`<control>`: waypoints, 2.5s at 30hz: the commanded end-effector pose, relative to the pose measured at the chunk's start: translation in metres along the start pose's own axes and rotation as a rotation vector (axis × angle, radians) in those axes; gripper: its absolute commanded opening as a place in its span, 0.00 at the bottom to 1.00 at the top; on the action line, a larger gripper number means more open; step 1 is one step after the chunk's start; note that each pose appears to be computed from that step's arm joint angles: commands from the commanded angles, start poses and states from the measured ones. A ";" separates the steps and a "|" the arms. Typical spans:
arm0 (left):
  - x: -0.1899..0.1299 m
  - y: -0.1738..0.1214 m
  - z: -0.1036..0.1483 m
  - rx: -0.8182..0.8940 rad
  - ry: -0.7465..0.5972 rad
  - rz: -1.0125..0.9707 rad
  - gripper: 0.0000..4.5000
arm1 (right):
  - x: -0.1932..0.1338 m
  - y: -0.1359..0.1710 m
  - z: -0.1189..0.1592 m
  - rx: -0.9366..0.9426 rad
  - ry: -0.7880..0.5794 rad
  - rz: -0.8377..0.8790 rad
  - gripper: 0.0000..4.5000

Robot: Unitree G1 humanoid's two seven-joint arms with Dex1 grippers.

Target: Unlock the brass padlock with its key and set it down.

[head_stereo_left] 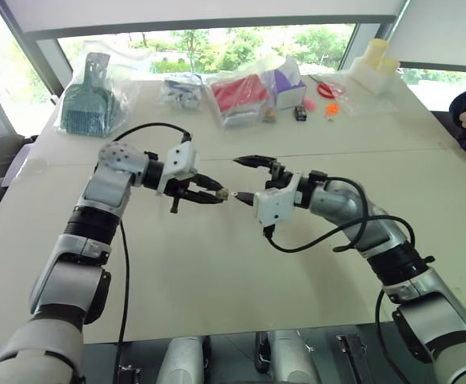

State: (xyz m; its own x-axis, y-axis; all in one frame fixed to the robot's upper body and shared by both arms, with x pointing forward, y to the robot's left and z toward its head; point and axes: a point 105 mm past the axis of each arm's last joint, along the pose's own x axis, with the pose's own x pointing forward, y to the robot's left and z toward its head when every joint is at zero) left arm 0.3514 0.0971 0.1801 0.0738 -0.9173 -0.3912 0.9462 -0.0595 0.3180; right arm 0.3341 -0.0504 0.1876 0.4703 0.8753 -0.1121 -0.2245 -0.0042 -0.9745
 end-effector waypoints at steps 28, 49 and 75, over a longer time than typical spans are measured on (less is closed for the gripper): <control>-0.007 0.008 0.022 -0.003 -0.057 0.049 0.45 | 0.007 -0.007 0.022 -0.056 -0.111 -0.044 0.00; -0.039 -0.005 0.036 -0.049 -0.120 0.105 0.01 | 0.008 -0.013 0.012 -0.033 -0.082 -0.059 0.00; -0.026 0.023 -0.004 -0.128 -0.099 0.255 0.01 | 0.007 -0.015 0.015 -0.031 -0.083 -0.059 0.00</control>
State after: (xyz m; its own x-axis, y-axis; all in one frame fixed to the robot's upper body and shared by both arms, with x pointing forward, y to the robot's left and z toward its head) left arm 0.3705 0.1172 0.1760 0.2689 -0.9255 -0.2666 0.9500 0.2091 0.2320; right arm 0.3313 -0.0378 0.1844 0.4194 0.9019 -0.1033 -0.2201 -0.0094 -0.9754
